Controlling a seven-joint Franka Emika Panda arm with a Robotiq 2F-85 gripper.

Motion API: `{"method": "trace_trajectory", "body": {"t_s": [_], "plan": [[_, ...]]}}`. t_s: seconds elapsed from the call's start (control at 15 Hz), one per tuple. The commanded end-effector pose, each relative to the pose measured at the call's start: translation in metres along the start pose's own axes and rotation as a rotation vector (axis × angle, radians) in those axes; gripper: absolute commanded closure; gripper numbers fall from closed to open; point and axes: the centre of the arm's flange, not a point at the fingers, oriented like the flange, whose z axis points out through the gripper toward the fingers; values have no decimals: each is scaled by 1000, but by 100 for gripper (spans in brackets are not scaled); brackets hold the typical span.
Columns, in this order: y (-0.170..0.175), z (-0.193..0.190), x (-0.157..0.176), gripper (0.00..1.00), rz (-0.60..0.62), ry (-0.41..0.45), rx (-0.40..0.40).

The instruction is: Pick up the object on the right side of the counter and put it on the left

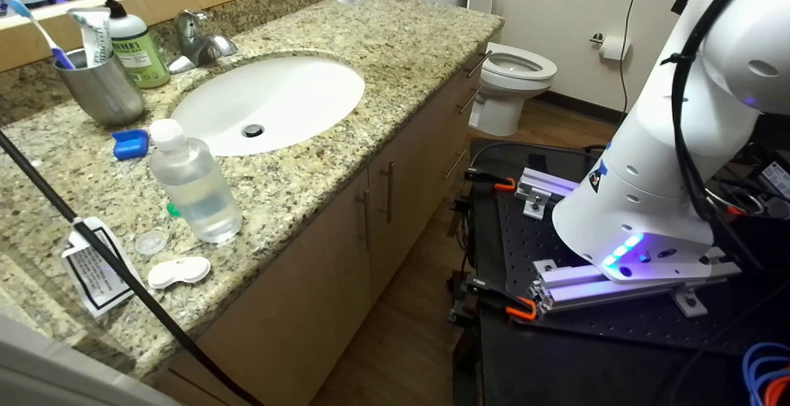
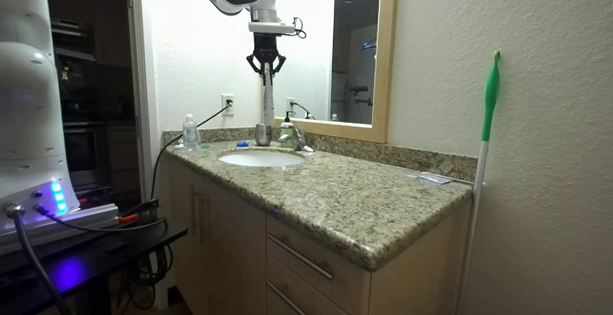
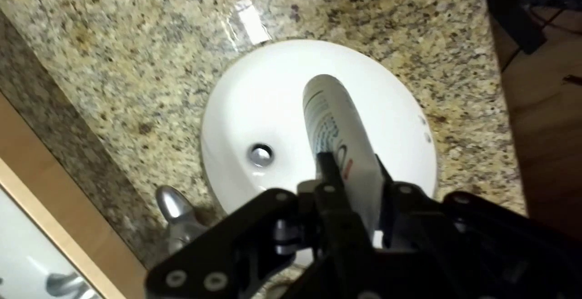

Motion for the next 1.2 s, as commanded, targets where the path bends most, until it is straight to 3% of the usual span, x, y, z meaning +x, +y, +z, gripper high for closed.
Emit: {"method": "trace_trajectory", "body": {"t_s": [0.0, 0.13, 0.2, 0.4, 0.47, 0.53, 0.73, 0.93, 1.13], "plan": [[-89, -5, 25, 95, -199, -22, -2], [-122, -6, 32, 95, -302, -48, -21], [-73, -6, 37, 82, -208, -47, 13], [-107, -8, 41, 82, -270, -49, 8], [-109, -9, 39, 95, -274, -46, 5], [-110, -1, 46, 95, -270, -55, 12], [-160, 13, 124, 95, -448, -47, 22], [-199, 4, 208, 95, -575, -40, -57], [-191, -43, 269, 95, -582, 30, -108]]}}
